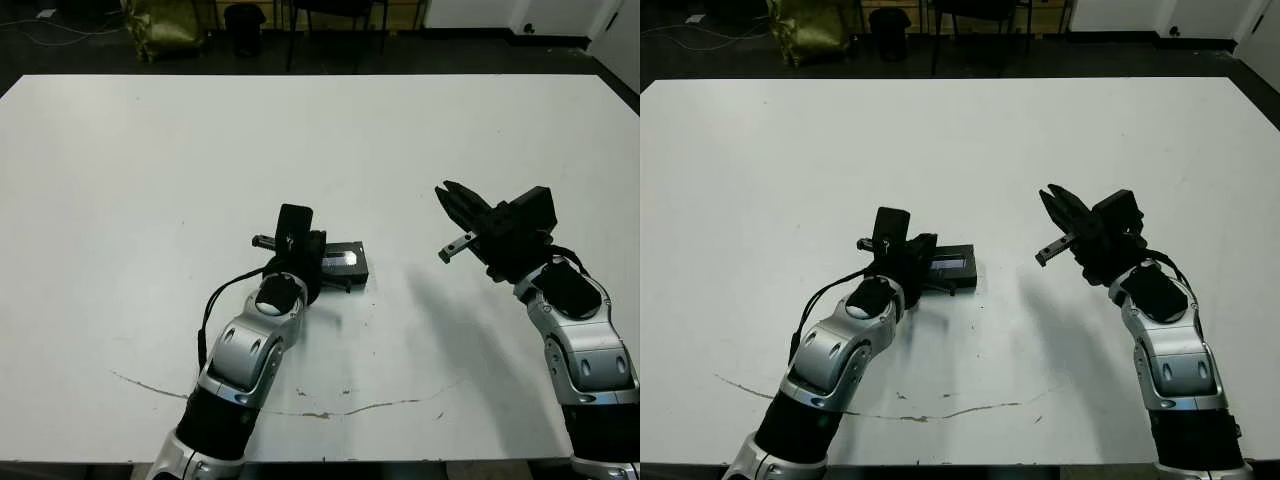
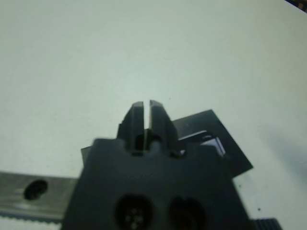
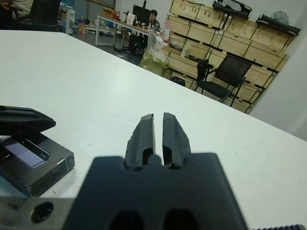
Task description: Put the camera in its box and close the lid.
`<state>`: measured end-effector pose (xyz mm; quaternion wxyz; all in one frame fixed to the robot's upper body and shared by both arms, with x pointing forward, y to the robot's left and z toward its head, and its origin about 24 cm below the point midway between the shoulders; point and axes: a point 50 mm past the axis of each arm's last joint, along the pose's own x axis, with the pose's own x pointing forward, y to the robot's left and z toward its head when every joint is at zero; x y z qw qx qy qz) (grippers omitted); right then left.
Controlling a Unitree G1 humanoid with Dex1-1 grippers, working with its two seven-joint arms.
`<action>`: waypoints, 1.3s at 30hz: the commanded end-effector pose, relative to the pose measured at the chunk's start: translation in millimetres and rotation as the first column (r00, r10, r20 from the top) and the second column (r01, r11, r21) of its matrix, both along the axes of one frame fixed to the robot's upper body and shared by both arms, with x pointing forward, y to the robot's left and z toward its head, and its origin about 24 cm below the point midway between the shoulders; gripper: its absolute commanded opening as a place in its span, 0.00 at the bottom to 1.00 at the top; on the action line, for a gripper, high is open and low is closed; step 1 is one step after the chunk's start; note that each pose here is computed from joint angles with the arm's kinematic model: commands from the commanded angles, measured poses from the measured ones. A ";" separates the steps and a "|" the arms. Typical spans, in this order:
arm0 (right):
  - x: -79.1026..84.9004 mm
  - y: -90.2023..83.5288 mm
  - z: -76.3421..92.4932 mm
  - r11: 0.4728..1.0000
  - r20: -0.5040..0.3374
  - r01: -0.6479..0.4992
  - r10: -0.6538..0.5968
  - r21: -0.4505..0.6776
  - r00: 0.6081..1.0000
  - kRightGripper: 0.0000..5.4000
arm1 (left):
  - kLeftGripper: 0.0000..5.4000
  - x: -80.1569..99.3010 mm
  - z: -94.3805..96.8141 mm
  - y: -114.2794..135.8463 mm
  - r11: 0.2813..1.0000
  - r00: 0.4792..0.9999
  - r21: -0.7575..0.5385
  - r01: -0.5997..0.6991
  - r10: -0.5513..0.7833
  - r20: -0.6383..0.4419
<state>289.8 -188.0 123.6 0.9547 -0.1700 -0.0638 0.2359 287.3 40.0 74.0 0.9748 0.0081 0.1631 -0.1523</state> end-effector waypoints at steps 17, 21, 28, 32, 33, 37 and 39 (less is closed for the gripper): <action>-3.4 0.0 -5.2 1.000 -0.051 0.010 -0.010 0.001 0.999 0.00 | 0.00 -31.1 -58.2 -5.6 0.995 0.974 0.078 0.061 -0.042 -0.221; -3.9 -0.6 -5.4 1.000 -0.059 0.015 -0.015 -0.008 0.998 0.00 | 0.00 -30.7 -60.6 -2.2 0.993 0.973 0.099 0.066 -0.042 -0.229; -4.2 -0.7 -5.0 1.000 -0.050 0.022 -0.022 -0.006 0.998 0.00 | 0.00 -27.3 -49.1 5.4 0.998 0.983 0.062 0.020 -0.009 -0.183; -4.1 -0.9 -3.4 1.000 -0.020 0.025 -0.025 0.004 0.999 0.00 | 0.00 -25.4 -33.0 16.8 1.000 0.996 0.003 -0.030 0.031 -0.085; -4.1 -0.9 -2.9 1.000 -0.010 0.027 -0.026 0.009 1.000 0.00 | 0.00 -25.0 -26.3 20.8 0.999 0.999 0.001 -0.036 0.036 -0.040; -5.7 -0.9 1.2 0.999 0.030 0.037 -0.038 0.037 0.999 0.00 | 0.00 -26.0 8.8 41.3 0.998 0.983 -0.027 -0.064 0.068 0.169; -6.3 0.1 2.2 0.997 0.046 0.041 -0.044 0.059 0.998 0.00 | 0.00 -27.0 23.2 51.8 0.995 0.969 -0.058 -0.079 0.090 0.230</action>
